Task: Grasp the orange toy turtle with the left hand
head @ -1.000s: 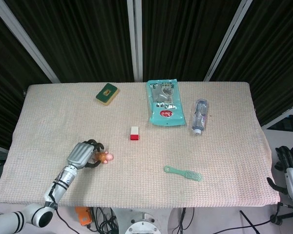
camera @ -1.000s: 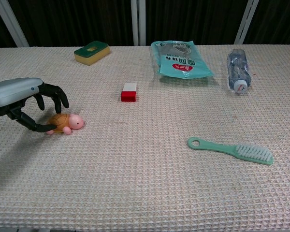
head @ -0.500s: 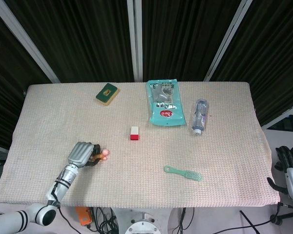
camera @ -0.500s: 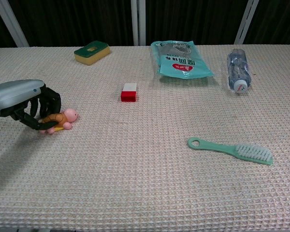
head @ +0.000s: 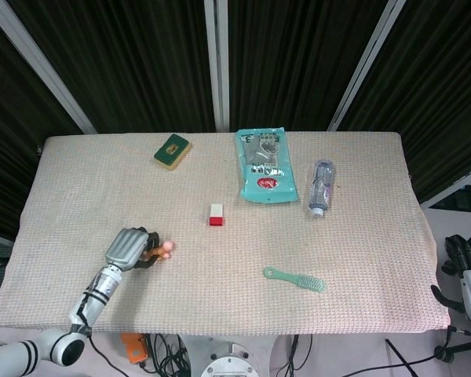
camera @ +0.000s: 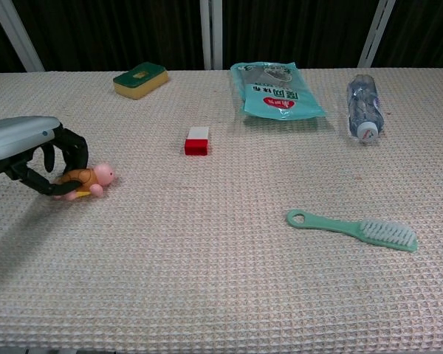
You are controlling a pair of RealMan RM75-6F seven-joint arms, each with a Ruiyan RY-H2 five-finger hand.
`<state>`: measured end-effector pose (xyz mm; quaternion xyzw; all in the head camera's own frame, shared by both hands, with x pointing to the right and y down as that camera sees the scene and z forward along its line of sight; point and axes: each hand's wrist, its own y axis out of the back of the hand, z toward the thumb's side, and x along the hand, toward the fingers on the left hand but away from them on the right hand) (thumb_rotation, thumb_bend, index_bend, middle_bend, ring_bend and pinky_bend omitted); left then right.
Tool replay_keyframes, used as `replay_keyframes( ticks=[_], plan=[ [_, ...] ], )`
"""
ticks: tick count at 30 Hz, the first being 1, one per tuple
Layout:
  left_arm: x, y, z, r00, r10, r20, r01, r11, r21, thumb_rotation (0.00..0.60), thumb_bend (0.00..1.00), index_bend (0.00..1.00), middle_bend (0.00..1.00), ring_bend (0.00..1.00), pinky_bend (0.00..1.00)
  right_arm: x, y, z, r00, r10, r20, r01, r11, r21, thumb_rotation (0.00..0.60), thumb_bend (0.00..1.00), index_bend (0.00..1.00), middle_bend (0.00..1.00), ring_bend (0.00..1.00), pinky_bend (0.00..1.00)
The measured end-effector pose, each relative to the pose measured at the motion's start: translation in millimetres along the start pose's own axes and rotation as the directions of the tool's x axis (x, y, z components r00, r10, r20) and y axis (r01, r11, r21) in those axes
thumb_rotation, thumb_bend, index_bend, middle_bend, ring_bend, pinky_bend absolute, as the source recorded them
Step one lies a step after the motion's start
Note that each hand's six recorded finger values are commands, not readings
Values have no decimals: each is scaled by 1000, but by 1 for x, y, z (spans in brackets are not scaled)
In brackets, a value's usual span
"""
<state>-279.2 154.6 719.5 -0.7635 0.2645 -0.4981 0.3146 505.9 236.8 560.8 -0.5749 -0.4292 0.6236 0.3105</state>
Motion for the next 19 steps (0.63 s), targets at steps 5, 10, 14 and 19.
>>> replay_keyframes(
  ticks=[5, 10, 14, 19],
  plan=[
    [-15, 19, -9, 997, 76, -14, -75, 997, 22, 600, 285, 44, 0, 0, 0, 0, 0, 2, 1000, 2, -5, -2, 1000, -3, 600, 169, 0, 0, 0, 0],
    [-45, 41, -29, 983, 174, -67, -170, 984, 55, 600, 284, 45, 0, 0, 0, 1, 2, 7, 1000, -9, -9, 9, 1000, -15, 600, 169, 0, 0, 0, 0],
    [-79, 58, -54, 956, 262, -129, -252, 964, 88, 600, 285, 45, 0, 0, 0, 1, 2, 9, 1000, -18, -4, 17, 1000, -16, 600, 169, 0, 0, 0, 0],
    [-140, 77, -95, 909, 341, -239, -327, 940, 98, 600, 284, 45, 0, 0, 0, 0, 0, 14, 1000, -10, -9, 10, 1000, -8, 600, 169, 0, 0, 0, 0]
  ],
)
